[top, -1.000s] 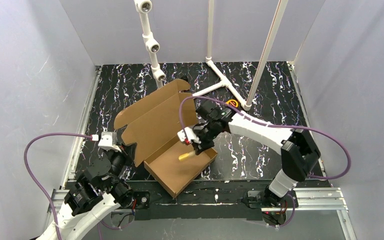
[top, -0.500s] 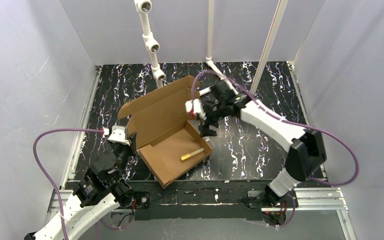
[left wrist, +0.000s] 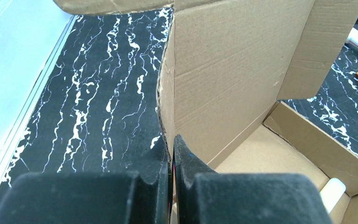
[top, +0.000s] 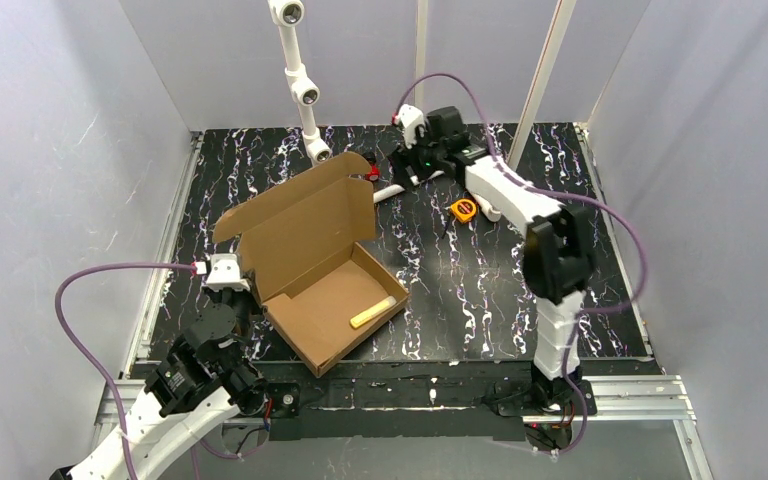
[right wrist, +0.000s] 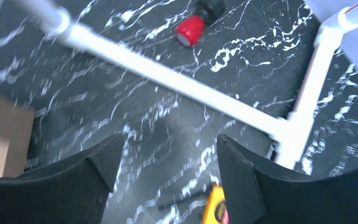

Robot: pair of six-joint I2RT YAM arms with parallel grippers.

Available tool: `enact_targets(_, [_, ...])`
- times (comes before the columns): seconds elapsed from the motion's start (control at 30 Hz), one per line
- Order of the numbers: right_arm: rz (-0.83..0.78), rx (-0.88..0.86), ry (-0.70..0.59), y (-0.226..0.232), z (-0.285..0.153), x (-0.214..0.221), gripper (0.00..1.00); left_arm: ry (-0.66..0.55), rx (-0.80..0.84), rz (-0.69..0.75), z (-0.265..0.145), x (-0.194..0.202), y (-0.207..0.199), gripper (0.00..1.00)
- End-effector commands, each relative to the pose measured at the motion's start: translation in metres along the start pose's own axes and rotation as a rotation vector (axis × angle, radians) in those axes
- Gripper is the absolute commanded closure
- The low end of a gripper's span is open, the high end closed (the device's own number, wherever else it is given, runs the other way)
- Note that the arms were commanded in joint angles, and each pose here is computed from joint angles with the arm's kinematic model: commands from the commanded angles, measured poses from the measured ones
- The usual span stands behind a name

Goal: Fold the paper box

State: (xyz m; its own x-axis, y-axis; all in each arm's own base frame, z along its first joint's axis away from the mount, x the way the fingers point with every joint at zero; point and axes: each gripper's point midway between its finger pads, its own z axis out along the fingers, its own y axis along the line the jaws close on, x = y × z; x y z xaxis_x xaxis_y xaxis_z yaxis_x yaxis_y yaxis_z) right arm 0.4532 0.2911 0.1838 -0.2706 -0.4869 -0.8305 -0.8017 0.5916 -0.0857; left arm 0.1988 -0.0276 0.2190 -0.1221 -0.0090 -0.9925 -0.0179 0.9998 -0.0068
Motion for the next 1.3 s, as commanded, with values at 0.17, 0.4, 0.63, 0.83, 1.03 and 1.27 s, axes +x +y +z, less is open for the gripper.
enact_targets(0.17, [0.386, 0.144, -0.118, -0.013, 0.108, -0.041, 0.12, -0.02, -0.07, -0.053, -0.006, -0.006, 0.016, 1.0])
enact_targets(0.4, [0.461, 0.256, -0.112, -0.026, 0.164, -0.025, 0.17, -0.022, -0.063, -0.055, -0.005, -0.005, 0.015, 1.0])
enact_targets(0.63, [0.392, 0.349, -0.061, -0.027, 0.193, 0.006, 0.31, -0.033, -0.027, -0.057, -0.005, -0.007, 0.009, 1.0])
enact_targets(0.83, [0.34, 0.362, -0.038, -0.03, 0.19, 0.012, 0.55, -0.042, -0.009, -0.068, -0.005, -0.008, 0.006, 1.0])
enact_targets(1.03, [0.296, 0.371, -0.057, -0.036, 0.176, -0.003, 0.85, -0.039, 0.009, -0.066, -0.005, -0.008, 0.003, 1.0])
enact_targets(1.27, [0.242, 0.362, -0.128, -0.036, 0.12, -0.043, 0.97, -0.038, 0.032, -0.081, -0.008, -0.007, 0.001, 1.0])
